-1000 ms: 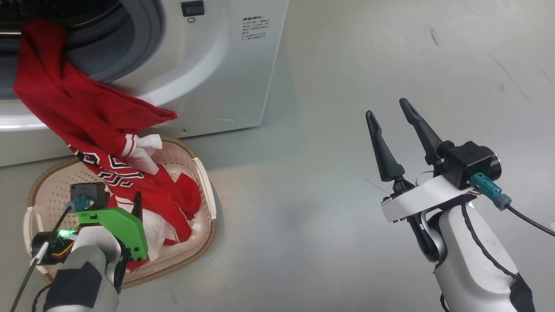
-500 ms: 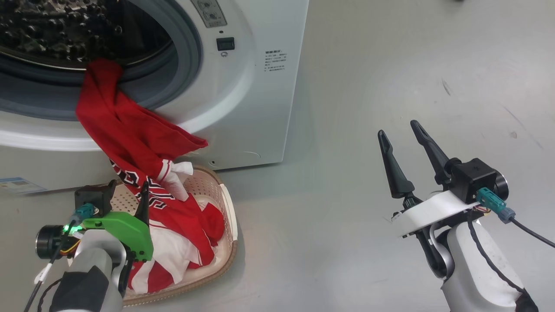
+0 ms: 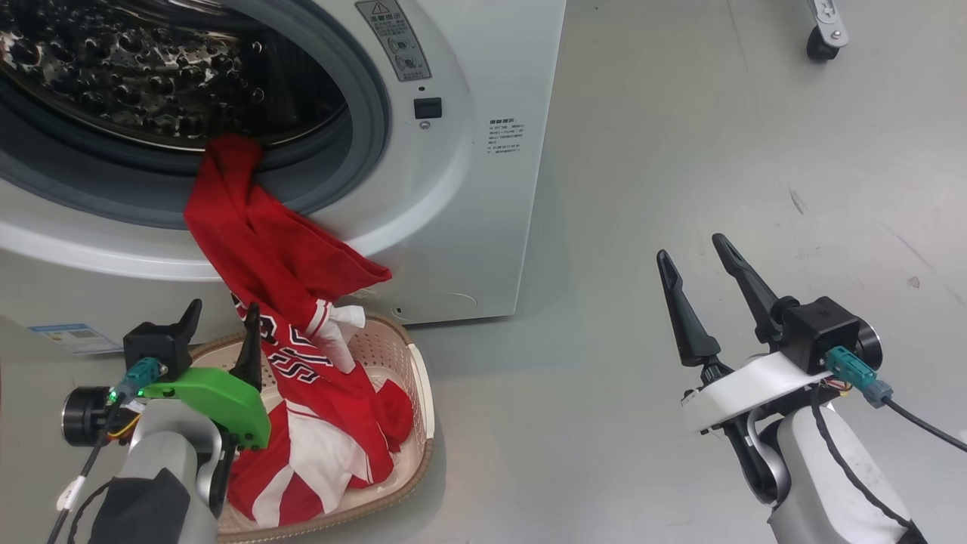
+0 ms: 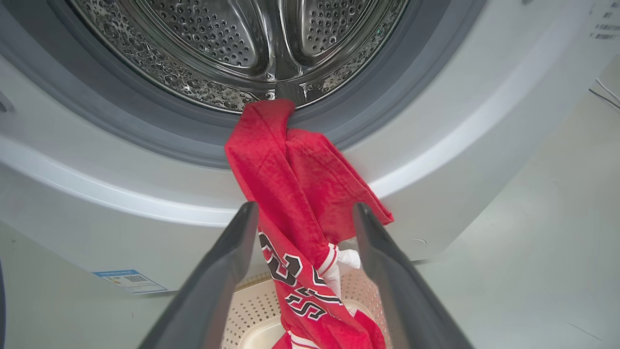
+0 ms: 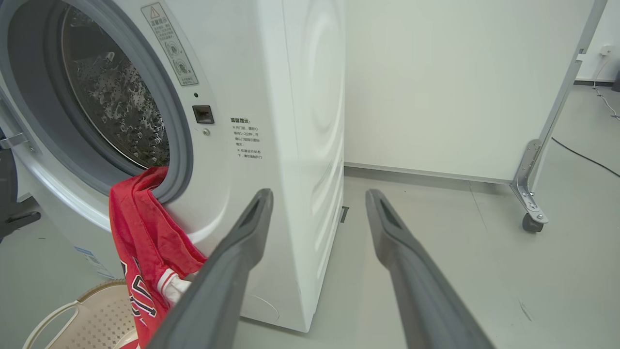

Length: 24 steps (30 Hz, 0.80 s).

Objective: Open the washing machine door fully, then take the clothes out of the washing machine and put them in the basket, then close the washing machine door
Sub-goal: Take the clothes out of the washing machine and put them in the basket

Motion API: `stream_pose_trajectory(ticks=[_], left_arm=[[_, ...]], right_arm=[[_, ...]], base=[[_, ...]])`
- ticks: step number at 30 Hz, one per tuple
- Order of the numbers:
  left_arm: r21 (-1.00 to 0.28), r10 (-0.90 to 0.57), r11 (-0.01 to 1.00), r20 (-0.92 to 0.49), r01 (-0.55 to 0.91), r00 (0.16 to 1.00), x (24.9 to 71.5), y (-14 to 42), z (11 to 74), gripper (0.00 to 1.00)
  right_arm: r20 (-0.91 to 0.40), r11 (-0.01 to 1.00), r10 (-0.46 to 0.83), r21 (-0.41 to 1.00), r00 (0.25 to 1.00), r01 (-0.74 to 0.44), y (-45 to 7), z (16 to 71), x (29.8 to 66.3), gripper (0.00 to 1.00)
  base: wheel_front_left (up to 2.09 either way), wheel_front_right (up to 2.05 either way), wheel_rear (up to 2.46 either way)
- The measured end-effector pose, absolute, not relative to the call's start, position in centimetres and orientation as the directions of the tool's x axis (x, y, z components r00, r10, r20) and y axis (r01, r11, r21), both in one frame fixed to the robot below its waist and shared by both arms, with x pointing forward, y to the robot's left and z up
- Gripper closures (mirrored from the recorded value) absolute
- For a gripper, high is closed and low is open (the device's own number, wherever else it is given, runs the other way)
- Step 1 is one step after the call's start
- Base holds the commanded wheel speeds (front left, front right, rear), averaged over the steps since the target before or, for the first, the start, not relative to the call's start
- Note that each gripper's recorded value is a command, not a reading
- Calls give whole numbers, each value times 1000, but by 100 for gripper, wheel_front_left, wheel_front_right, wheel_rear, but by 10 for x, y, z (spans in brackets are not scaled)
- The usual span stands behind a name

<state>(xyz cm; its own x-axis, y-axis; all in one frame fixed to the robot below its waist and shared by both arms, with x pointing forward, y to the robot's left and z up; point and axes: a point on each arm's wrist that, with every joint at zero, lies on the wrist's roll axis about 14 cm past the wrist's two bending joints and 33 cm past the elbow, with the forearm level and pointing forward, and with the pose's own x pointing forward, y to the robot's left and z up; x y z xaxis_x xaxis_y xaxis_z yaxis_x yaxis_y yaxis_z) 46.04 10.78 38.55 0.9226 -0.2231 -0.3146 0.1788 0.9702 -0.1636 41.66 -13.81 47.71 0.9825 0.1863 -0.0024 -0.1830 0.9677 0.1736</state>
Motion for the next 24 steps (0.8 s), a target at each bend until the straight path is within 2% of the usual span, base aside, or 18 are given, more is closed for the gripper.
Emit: stream_pose_trajectory(ticks=[14,24], left_arm=[[-175,-210,969,-206,175,956,469,100,413,0],[-170,-199,972,-204,165,959,458,99,409,0]], right_arm=[[-8,970,172,177,985,-168,-143,474,417,0],[-22,970,170,182,985,-163,-143,469,417,0]], base=[[0,0,0],[0,0,0]])
